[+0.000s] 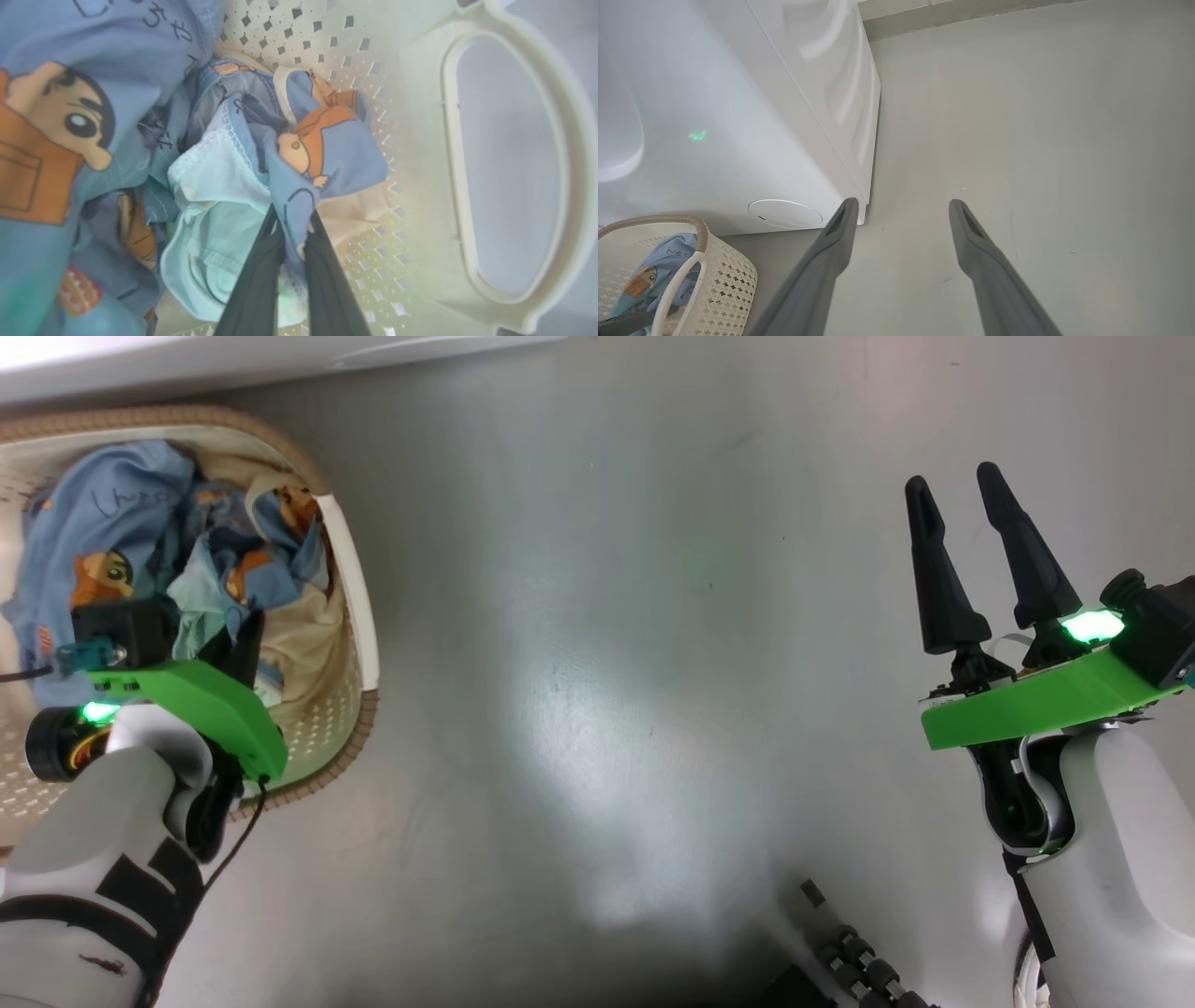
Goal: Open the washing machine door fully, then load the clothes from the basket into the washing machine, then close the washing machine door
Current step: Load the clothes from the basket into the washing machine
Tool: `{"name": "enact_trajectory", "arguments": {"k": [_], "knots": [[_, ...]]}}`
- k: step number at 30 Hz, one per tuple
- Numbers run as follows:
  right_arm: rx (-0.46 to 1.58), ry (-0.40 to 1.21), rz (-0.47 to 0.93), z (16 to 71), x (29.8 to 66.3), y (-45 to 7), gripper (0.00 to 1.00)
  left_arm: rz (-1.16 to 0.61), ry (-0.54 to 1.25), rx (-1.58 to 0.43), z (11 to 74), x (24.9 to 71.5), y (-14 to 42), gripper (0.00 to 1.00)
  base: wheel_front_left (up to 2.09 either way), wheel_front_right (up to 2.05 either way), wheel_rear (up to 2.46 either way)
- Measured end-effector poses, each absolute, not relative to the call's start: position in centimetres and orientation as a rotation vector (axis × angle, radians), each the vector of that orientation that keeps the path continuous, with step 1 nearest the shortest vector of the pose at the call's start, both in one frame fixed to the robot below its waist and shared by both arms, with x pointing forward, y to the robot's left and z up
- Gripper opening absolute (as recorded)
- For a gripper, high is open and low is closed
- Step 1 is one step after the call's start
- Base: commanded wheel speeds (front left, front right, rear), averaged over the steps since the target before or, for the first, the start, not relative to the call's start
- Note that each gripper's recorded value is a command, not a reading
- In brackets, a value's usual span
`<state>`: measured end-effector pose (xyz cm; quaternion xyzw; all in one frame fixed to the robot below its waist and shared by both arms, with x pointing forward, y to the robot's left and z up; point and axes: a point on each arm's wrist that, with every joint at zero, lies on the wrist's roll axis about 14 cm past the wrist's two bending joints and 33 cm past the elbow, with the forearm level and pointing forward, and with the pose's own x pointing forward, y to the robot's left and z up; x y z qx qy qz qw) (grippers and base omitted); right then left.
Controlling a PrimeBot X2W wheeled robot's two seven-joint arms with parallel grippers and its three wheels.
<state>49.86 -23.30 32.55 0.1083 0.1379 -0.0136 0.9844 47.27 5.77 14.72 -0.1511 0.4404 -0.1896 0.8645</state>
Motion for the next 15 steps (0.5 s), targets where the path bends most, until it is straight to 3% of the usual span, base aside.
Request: {"name": "enact_trajectory", "arguments": {"k": [15], "knots": [[0.24,0.189,0.001,36.8,50.6,-22.3,1.0,-0.235,0.753,-0.42,21.1,50.0,9.4,0.0,0.0,0.0,0.0]]}}
